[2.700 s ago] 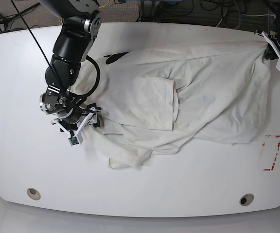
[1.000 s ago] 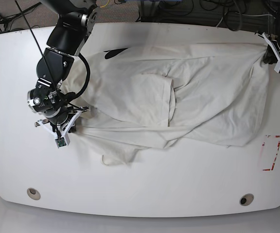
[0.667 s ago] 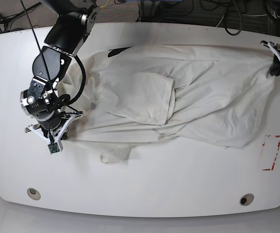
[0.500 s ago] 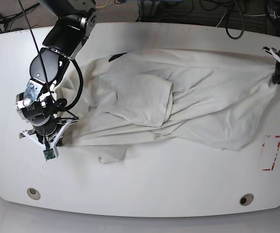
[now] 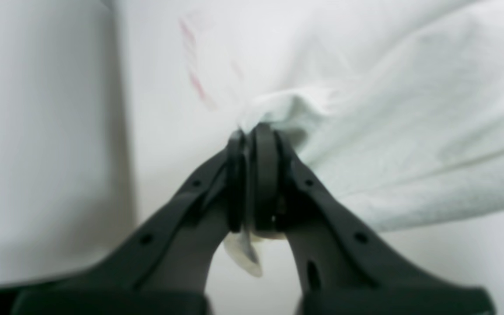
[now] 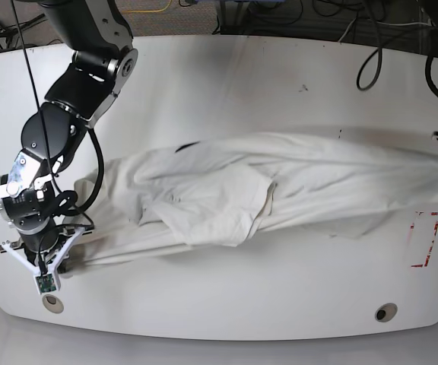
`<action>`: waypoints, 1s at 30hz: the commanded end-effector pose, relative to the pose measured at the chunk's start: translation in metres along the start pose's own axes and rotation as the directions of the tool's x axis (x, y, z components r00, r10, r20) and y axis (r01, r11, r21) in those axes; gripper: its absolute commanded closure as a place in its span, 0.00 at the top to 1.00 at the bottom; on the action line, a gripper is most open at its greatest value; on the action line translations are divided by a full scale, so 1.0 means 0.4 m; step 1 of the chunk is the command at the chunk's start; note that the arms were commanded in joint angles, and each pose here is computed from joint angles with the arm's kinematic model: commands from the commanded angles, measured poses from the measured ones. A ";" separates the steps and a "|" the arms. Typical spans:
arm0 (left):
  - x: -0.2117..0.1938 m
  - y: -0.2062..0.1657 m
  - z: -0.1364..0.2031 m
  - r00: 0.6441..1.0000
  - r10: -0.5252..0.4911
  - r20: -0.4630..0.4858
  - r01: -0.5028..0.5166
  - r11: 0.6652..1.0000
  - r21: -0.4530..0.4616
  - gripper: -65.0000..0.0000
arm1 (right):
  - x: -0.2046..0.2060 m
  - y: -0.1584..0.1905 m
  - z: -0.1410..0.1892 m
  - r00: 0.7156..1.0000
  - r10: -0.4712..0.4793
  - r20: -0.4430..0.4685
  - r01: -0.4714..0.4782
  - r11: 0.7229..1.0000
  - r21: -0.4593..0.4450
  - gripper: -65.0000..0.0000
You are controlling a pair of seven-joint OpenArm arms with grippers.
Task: Fold the T-shirt properly
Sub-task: 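Drag the stretched shirt with both grippers toward the table edge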
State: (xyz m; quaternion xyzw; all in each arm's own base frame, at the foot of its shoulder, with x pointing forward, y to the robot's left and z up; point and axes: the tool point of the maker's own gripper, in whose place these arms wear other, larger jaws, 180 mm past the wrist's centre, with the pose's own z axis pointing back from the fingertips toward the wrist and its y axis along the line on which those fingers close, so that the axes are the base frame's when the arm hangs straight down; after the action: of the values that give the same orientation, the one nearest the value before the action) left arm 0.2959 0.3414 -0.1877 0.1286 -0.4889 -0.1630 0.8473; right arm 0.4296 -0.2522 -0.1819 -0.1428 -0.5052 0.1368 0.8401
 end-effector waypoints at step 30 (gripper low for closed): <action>0.470 0.233 0.027 0.949 -0.076 0.307 -0.003 0.968 0.249 0.00 | 0.556 -0.271 0.148 0.922 0.129 0.365 -0.056 0.977 -0.205 0.00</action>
State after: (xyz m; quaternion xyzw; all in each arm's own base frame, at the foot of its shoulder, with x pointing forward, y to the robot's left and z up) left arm 0.3907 0.3446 -0.0261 0.1999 -0.6079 -0.1406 0.7555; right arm 0.4887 -0.2658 0.0329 -0.2176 -0.6285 0.1558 0.7303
